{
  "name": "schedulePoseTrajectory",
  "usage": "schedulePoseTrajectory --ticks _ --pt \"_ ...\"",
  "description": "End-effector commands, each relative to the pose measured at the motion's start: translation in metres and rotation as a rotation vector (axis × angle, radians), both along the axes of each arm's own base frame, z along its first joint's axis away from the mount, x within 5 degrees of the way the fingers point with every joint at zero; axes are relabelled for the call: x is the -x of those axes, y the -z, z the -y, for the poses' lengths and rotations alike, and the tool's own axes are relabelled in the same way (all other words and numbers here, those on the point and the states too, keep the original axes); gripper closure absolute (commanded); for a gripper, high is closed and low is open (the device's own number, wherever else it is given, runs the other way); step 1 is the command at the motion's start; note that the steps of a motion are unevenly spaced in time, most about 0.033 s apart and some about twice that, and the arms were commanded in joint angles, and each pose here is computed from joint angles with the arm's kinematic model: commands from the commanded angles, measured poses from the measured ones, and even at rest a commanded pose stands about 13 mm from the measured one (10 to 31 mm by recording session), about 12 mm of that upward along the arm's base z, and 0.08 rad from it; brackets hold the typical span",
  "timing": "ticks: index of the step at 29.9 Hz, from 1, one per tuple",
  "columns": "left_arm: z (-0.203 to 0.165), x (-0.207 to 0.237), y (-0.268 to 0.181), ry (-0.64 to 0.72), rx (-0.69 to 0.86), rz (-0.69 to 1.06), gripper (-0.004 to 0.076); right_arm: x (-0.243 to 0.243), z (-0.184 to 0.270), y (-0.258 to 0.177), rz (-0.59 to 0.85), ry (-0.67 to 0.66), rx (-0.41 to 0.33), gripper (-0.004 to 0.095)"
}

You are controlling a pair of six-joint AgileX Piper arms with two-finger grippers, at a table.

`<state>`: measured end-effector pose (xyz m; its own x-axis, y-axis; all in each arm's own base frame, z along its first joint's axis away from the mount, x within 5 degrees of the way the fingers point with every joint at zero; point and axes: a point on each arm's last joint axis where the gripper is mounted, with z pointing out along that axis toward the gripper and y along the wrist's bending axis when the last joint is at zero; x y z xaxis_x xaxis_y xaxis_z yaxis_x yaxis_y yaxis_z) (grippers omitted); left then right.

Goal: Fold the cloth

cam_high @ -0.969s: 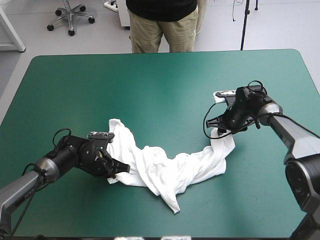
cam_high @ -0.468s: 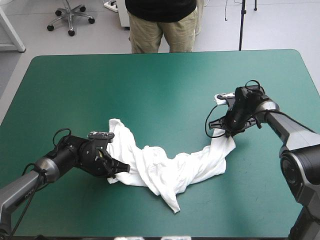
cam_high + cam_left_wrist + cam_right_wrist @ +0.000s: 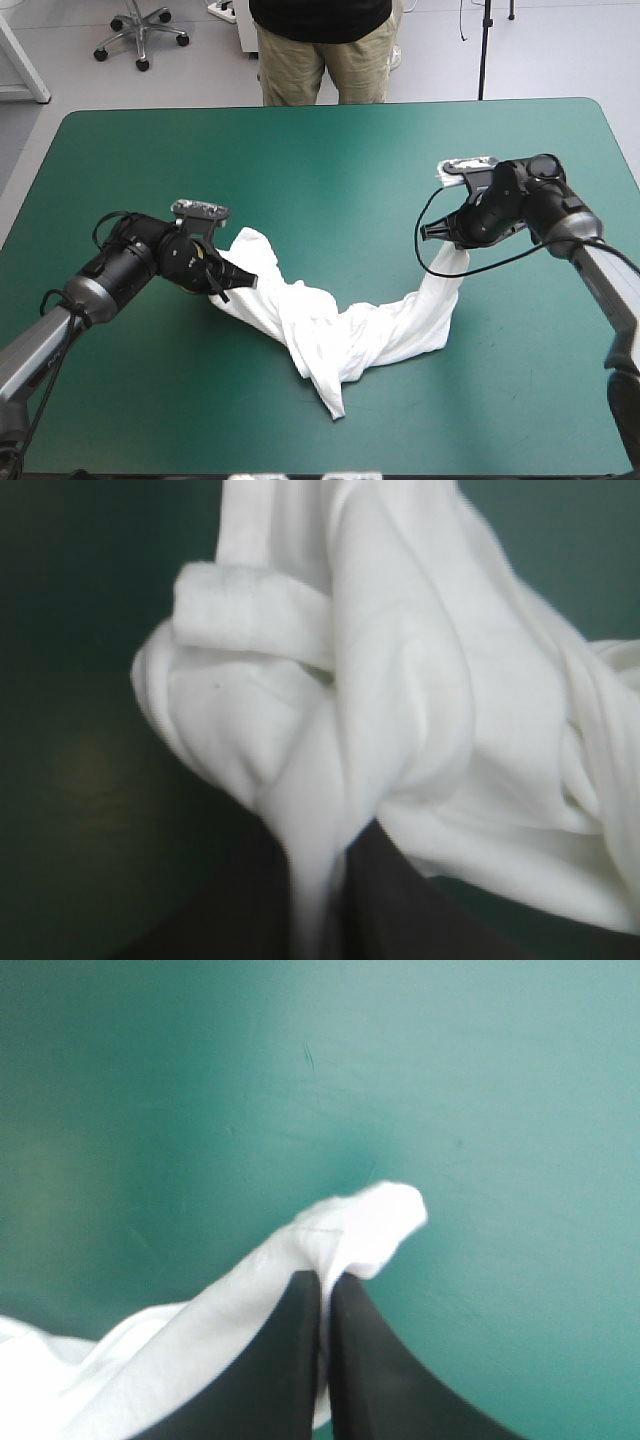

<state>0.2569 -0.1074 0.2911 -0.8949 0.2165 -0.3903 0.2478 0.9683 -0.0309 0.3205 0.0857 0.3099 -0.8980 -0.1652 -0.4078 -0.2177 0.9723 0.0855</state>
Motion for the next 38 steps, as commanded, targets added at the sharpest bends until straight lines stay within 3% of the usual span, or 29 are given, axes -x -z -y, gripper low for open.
schedulePoseTrajectory --ticks 1,10,21,24,31,38 --pt "-0.001 -0.007 -0.062 0.0 0.023 0.17 0.0733 0.028 0.008 -0.07 0.23 -0.008 -0.042 0.0925" --pt "-0.006 0.004 -0.201 0.079 0.113 0.566 0.0733 0.103 0.027 -0.198 0.682 -0.046 -0.11 0.0925" --pt "-0.037 0.079 -0.327 0.111 0.229 1.022 0.0733 0.168 0.04 -0.292 1.035 -0.076 -0.179 0.0925" --pt "-0.046 0.103 -0.341 0.127 0.246 1.088 0.0733 0.182 0.042 -0.296 1.041 -0.088 -0.193 0.0925" --pt "-0.06 0.138 -0.324 0.156 0.21 1.019 0.0733 0.21 0.046 -0.276 0.929 -0.127 -0.15 0.0925" --pt "-0.058 0.134 -0.244 0.179 0.114 0.692 0.0733 0.214 0.049 -0.215 0.68 -0.116 -0.093 0.0925"
